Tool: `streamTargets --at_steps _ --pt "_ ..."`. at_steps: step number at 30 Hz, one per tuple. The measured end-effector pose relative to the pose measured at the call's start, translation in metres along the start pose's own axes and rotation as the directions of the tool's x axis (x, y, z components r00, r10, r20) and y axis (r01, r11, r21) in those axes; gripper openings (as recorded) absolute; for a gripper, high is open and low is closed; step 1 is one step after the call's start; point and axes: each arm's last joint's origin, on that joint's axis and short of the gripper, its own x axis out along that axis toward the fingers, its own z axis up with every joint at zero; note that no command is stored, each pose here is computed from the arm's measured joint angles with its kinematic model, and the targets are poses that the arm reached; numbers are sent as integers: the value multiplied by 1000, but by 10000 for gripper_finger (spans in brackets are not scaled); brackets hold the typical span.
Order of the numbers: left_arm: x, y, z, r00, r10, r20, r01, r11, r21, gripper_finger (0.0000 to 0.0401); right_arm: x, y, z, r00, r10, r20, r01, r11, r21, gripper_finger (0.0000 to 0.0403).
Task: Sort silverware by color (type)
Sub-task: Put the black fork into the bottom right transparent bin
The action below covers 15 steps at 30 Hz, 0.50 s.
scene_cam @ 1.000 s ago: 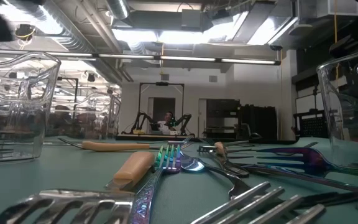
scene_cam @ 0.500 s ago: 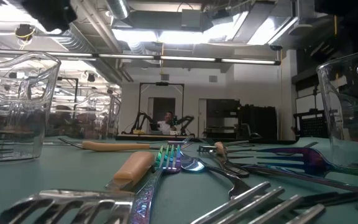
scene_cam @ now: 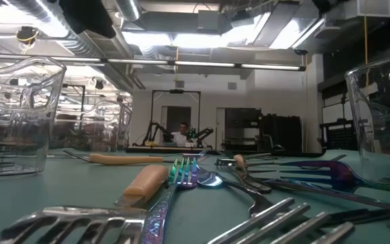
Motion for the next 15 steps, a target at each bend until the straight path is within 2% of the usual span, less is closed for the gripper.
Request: streamTargets --at_steps 4,7,10,15 --pt "1 2 1 1000 1 -4 -1 1000 19 114 -1 -20 8 982 -181 52 178 982 56 96" --pt "1 2 1 1000 5 -2 -5 999 51 114 2 -38 9 960 -277 49 266 951 159 96" --pt "1 2 1 1000 6 -3 -6 998 55 114 6 -54 8 952 -304 21 292 928 231 96" --pt "1 2 1 1000 8 -5 -7 998 55 114 26 -79 3 944 -323 -70 330 903 276 96"
